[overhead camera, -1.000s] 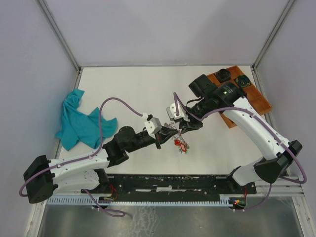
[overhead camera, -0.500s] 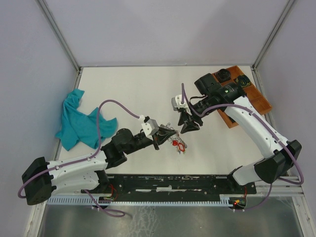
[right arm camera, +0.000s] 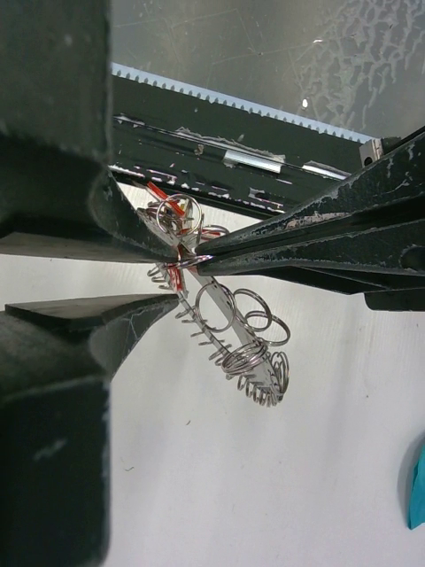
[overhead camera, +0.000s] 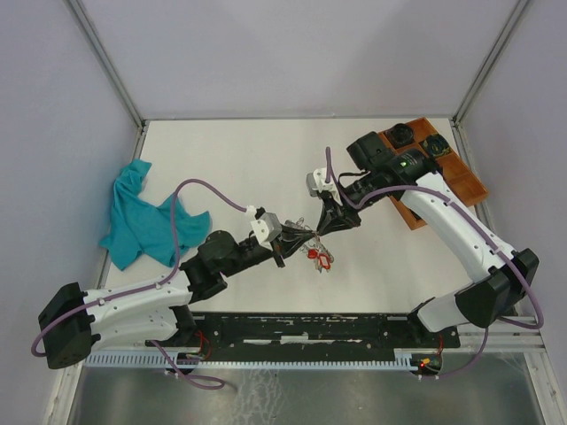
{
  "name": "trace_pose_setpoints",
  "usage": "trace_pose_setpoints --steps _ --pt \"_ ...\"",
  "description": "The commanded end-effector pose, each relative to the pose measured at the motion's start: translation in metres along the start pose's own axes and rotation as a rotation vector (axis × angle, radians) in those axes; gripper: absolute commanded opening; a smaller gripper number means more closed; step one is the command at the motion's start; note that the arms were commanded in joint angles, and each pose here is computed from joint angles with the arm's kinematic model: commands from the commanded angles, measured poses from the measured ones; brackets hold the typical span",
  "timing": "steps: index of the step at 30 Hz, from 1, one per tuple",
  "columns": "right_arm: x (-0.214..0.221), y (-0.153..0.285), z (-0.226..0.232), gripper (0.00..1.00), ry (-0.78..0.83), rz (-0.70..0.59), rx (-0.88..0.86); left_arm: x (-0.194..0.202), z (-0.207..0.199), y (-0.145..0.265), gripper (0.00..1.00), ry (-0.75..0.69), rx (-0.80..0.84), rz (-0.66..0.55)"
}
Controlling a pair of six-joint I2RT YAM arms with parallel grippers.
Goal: Remove the keys from the keyring
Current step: Remove the key from the keyring.
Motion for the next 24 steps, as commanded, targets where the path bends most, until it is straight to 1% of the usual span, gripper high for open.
trace_pose_setpoints --steps 1,4,5,14,24 --pt "-0.007 0.002 0.003 0.15 0.033 -0.021 -0.029 -0.036 0.008 0.000 0.03 -0.039 -0.040 -0.142" --pt "-0.006 0.003 0.005 0.03 0.042 -0.017 -0.037 -0.036 0.009 0.001 0.03 -0.040 -0.047 -0.143" --pt "-0.006 0.003 0.005 0.01 0.043 -0.015 -0.038 -0.036 0.009 0.001 0.03 -0.040 -0.048 -0.143" --pt "-0.001 -0.003 0.000 0.01 0.013 -0.008 -0.042 -0.036 0.011 0.000 0.03 -0.039 -0.064 -0.159" --pt "0.011 -0.015 -0.002 0.01 -0.056 -0.003 -0.105 -0.032 0.013 0.000 0.03 -0.039 -0.076 -0.160"
Point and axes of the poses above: each gripper's point midway between its finger pads, its own y axis back along the fingers, its own z axis along the line the jaws close on, x = y × z, the point moved 4 cm from there along y, back along the fingers, and after that the axes turned 8 degrees about -y, right-handed, at the moved point
